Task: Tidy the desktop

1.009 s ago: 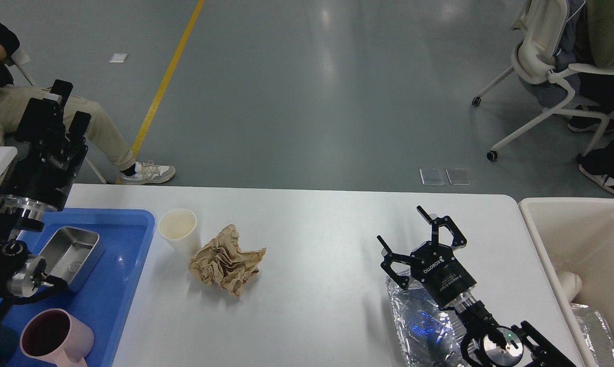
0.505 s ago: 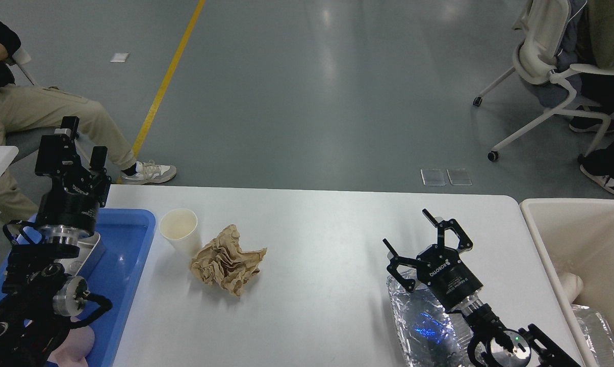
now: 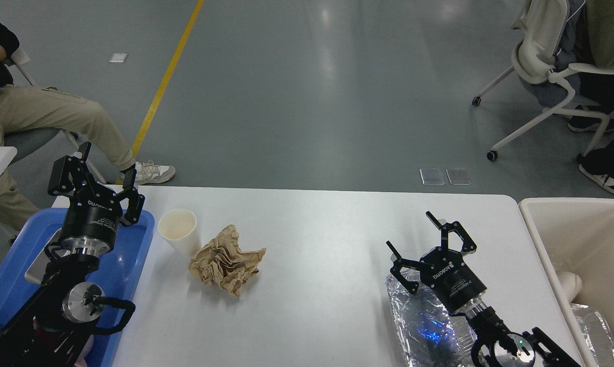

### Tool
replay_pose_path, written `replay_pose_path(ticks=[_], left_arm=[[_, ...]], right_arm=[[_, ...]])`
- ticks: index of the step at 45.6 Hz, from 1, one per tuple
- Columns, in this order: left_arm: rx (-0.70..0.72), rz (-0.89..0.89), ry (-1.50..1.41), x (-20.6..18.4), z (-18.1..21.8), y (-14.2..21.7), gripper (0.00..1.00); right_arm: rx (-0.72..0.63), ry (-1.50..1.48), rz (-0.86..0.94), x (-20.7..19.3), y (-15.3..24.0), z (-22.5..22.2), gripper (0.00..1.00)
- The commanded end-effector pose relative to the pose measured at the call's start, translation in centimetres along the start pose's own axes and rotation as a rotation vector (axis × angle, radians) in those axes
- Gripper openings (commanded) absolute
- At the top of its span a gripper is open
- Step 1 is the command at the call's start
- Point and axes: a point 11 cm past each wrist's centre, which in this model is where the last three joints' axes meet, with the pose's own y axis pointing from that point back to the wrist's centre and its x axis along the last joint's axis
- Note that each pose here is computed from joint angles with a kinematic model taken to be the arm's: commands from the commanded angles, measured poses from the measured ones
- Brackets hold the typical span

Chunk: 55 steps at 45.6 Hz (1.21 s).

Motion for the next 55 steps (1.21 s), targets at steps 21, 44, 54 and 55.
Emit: replay_pose_path(ticks=[21, 44, 54, 55], left_arm=[[0.069, 0.057, 0.209, -0.7, -3.2, 1.6, 0.97], [0.135, 0.000, 0.276, -2.9, -5.0, 1.5, 0.97], [0.154, -0.019, 0.311, -4.2, -6.2, 1.5, 0.97], [0.158, -0.020, 0.315, -4.3, -6.4, 1.6, 0.97]], right_arm=[[0.056, 0.064, 0.011, 0.1, 1.1, -3.9, 1.00], [-0.231, 0.558, 0.086, -3.4, 3.9, -11.2, 1.00], [-0.304, 0.750, 0.186, -5.1, 8.6, -16.7, 1.00], [-0.306, 0.762, 0.198, -5.3, 9.1, -17.1, 1.00]])
